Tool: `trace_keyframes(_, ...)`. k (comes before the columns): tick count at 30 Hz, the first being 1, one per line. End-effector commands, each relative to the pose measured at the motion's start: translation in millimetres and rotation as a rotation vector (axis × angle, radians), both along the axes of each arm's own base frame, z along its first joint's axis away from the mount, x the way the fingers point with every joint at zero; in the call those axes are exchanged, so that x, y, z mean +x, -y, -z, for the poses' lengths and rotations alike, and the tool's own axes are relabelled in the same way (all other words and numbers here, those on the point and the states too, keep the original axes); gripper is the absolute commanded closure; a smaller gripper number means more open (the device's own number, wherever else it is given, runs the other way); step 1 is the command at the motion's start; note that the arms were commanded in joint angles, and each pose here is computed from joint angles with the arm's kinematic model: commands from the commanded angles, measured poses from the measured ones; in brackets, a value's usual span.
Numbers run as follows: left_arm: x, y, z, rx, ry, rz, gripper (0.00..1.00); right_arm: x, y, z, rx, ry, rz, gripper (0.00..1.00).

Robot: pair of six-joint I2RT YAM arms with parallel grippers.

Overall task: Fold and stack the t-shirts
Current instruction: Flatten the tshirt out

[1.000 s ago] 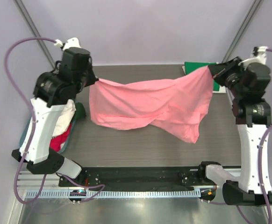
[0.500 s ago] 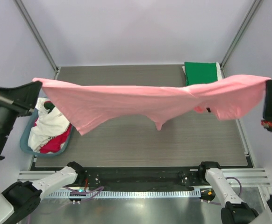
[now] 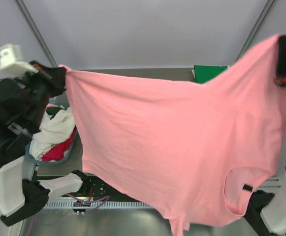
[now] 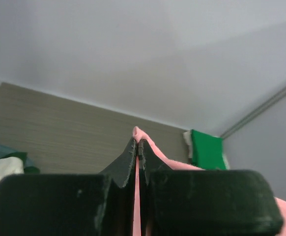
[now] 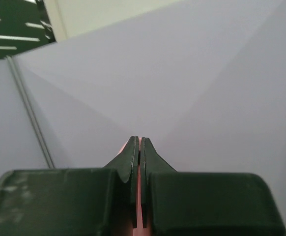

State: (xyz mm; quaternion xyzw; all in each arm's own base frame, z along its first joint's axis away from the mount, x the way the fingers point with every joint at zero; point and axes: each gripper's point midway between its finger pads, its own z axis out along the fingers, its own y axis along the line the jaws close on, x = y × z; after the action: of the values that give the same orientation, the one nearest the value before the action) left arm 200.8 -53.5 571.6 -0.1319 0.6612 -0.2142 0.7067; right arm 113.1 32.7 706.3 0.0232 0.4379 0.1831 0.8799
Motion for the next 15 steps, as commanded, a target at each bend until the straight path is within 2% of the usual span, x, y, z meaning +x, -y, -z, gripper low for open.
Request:
trace_keyframes(1,85.5,17.1,58.8,0.212,-0.199,-0.175,1.0,195.8,-4.8,94.7,-0.035,-0.42,0.04,0.99)
trace_keyframes(5,152.0,31.3,134.5,0.269,-0.39,-0.175,1.0,295.4,-3.3,191.3,-0.04,-0.671,0.077,0.99)
trace_keyframes(6,171.7,21.9,167.6,0.281,-0.451,-0.214,1.0,317.1,-4.9,234.5,-0.056,-0.759,0.078,0.99)
trace_keyframes(7,183.3,17.7,187.1,0.288,-0.489,-0.233,1.0,332.0,-4.8,249.9,-0.065,-0.769,0.081,0.99)
trace_keyframes(10,223.4,5.4,263.6,0.301,-0.644,-0.242,0.98,375.5,0.7,344.5,-0.088,-0.958,0.126,0.99)
trace_keyframes(11,239.7,5.0,299.5,0.335,-0.722,-0.236,0.94,388.8,-0.4,375.6,-0.091,-1.024,0.127,0.94)
trace_keyframes(12,248.3,1.9,316.2,0.344,-0.761,-0.225,0.9,394.8,-0.1,392.0,-0.092,-1.059,0.128,0.87)
trace_keyframes(13,255.5,1.2,330.3,0.358,-0.794,-0.215,0.68,398.6,-0.7,401.5,-0.09,-1.078,0.129,0.53)
trace_keyframes(14,265.6,5.1,340.0,0.37,-0.815,-0.189,0.49,401.3,-1.1,409.2,-0.073,-1.096,0.13,0.37)
trace_keyframes(15,271.1,9.9,371.9,0.401,-0.908,-0.14,0.35,404.5,-1.8,417.9,-0.067,-1.114,0.131,0.29)
